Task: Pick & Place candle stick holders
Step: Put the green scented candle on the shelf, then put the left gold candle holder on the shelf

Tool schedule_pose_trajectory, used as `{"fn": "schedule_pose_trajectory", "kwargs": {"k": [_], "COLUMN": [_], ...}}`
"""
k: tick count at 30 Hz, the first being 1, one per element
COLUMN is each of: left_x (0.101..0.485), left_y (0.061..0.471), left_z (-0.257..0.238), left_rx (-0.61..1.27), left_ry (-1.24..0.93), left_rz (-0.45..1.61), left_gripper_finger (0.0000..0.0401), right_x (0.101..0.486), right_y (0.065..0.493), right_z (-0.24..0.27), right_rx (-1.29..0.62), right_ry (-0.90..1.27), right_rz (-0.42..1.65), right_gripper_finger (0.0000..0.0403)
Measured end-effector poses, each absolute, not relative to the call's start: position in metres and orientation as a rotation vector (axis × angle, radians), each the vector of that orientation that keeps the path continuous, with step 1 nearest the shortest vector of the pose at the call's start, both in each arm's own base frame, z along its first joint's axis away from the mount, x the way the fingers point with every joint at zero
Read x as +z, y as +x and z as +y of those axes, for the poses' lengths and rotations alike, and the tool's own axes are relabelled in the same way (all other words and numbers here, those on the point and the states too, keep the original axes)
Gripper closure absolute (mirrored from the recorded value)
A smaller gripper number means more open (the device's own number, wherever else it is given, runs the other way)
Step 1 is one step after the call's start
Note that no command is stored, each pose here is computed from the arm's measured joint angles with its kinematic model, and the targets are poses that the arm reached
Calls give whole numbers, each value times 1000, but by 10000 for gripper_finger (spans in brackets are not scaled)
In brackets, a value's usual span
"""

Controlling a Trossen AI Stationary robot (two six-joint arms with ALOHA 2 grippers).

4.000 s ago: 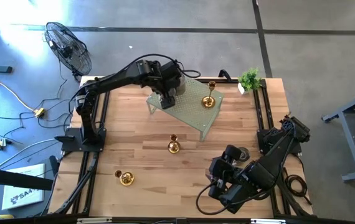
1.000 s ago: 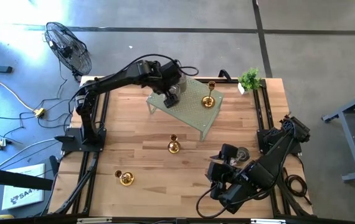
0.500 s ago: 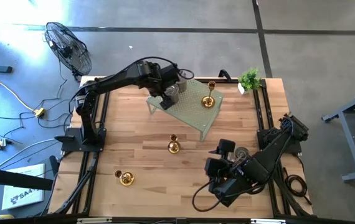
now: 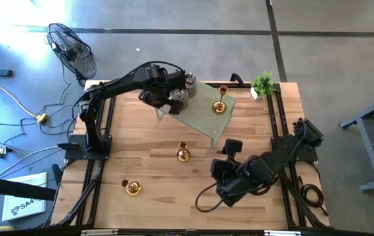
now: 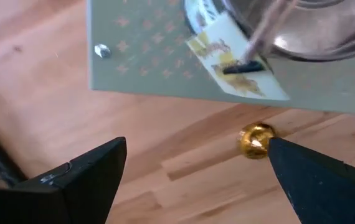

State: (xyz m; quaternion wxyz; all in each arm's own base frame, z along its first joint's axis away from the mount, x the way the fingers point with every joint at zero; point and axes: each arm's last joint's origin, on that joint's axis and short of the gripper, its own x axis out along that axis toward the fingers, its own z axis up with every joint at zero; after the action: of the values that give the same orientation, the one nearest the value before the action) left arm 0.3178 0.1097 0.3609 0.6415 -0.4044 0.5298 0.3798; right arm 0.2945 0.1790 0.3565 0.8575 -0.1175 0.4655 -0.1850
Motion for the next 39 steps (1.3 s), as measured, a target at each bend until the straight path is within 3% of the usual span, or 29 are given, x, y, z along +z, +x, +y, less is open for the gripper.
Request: {"fn": "schedule_pose_trajectory", "kwargs": {"k": [16,21,24,31,39], "left_x": [374,374,377,400,457], "left_y": [351,355,356,339,279], "left_z": [120,106,95,79,-15], "left_rx": [697,455,492,515,355], "left_ry": [-964,-1019,-950,-850,-516], "left_rz": [839,931,915,886,787], "left_gripper_finger": [19,19,19,19,19], "right_x": [356,356,357,358,362], "right_y": [293,287,285,280,270], "right_z": [181,191,195,208,232], "right_rx": [-360,-341,-343,-341,-317], "right_ry": [-267,-294,-266,-174,-122], "right_rz": [992,973,959,902,774], "right_gripper_finger": [94,94,94,94,94]}}
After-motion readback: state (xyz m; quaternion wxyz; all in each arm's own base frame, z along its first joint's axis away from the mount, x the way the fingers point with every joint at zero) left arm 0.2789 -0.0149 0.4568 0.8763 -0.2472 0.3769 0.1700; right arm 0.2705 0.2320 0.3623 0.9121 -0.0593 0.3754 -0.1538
